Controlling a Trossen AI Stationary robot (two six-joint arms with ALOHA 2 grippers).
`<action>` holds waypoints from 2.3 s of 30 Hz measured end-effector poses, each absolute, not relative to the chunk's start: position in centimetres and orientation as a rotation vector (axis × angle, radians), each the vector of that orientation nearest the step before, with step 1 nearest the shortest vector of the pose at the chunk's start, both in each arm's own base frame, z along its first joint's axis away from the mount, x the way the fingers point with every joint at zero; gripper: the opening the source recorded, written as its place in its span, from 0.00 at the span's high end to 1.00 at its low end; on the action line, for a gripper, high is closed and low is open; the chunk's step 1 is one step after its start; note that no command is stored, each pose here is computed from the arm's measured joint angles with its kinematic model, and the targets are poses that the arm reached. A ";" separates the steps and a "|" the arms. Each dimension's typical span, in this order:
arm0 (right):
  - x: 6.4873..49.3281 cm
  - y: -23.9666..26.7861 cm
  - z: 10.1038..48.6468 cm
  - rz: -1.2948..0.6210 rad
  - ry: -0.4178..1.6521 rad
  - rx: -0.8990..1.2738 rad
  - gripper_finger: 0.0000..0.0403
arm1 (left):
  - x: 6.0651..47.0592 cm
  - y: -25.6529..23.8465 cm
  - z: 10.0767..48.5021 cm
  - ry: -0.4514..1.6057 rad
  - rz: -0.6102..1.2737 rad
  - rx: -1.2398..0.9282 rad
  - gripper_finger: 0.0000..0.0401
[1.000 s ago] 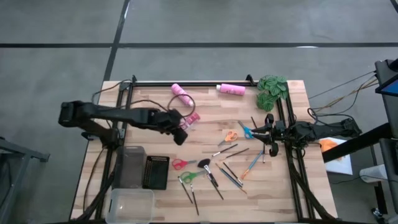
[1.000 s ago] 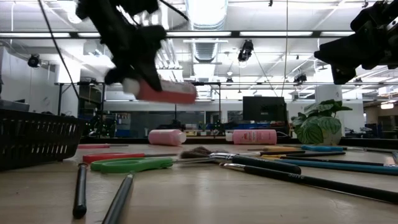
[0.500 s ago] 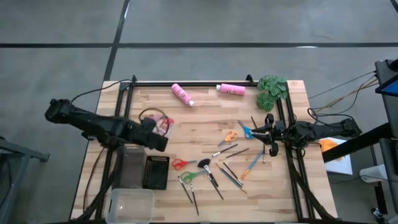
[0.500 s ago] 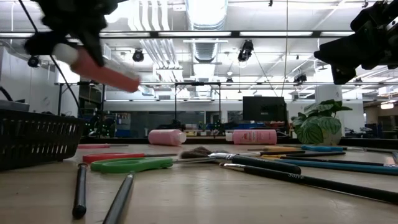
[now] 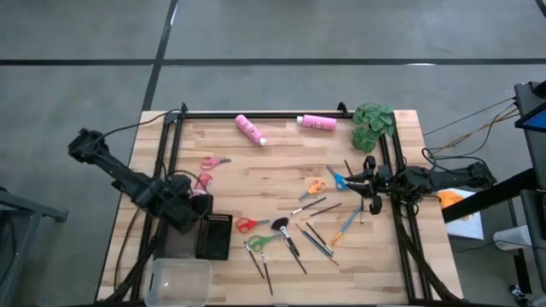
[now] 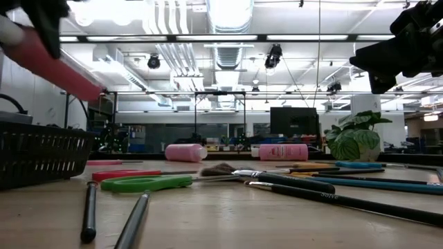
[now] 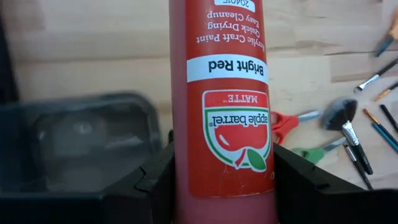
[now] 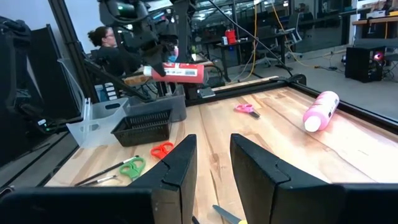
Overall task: Pick & Place Paint Supplies
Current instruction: Put the red paint bottle into the gray bin, then put the pink paint bottle into the gray bin
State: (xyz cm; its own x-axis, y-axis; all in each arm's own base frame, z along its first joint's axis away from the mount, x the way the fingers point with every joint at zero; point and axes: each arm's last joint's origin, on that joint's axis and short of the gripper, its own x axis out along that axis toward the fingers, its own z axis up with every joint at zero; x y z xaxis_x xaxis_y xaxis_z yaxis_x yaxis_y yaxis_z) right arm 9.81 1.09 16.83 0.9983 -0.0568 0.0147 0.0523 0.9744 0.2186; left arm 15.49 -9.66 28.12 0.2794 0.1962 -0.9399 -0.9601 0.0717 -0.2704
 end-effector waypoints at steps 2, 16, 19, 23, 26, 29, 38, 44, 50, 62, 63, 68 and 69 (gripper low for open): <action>9.8 1.1 16.8 -0.055 -0.021 0.220 0.76 | 15.1 -10.3 28.4 0.897 1.081 -1.157 0.51; 9.8 1.1 16.8 -0.055 -0.021 0.220 0.76 | 12.6 -14.9 26.5 0.958 1.305 -1.213 0.51; 9.8 1.1 16.8 -0.055 -0.021 0.220 0.76 | 12.6 -15.7 25.7 0.949 1.341 -1.192 0.51; 9.8 1.1 16.8 -0.055 -0.021 0.220 0.76 | 13.0 -16.7 24.5 0.949 1.382 -1.140 0.51; 9.8 1.1 16.8 -0.055 -0.021 0.220 0.76 | 13.4 -17.3 23.5 0.952 1.423 -1.091 0.51; 9.8 1.1 16.8 -0.055 -0.021 0.220 0.76 | 13.8 -17.9 22.3 0.959 1.451 -1.025 0.51; 9.8 1.1 16.8 -0.055 -0.021 0.220 0.76 | 15.1 -19.7 18.7 1.000 1.469 -0.886 0.51; 9.8 1.1 16.8 -0.055 -0.021 0.220 0.76 | 15.3 -20.1 17.8 1.016 1.480 -0.863 0.51; 9.8 1.1 16.8 -0.055 -0.021 0.220 0.76 | 15.4 -20.1 17.8 1.009 1.470 -0.872 0.51; 9.8 1.1 16.8 -0.055 -0.021 0.220 0.76 | 15.4 -20.1 17.9 0.995 1.454 -0.878 0.30; 9.8 1.1 16.8 -0.055 -0.021 0.220 0.76 | 15.4 -20.1 17.9 0.995 1.454 -0.878 0.29; 9.8 1.1 16.8 -0.055 -0.021 0.220 0.76 | 15.4 -20.1 17.9 0.996 1.453 -0.879 0.27; 9.8 1.1 16.8 -0.055 -0.021 0.220 0.76 | 15.4 -20.1 17.9 0.996 1.453 -0.879 0.27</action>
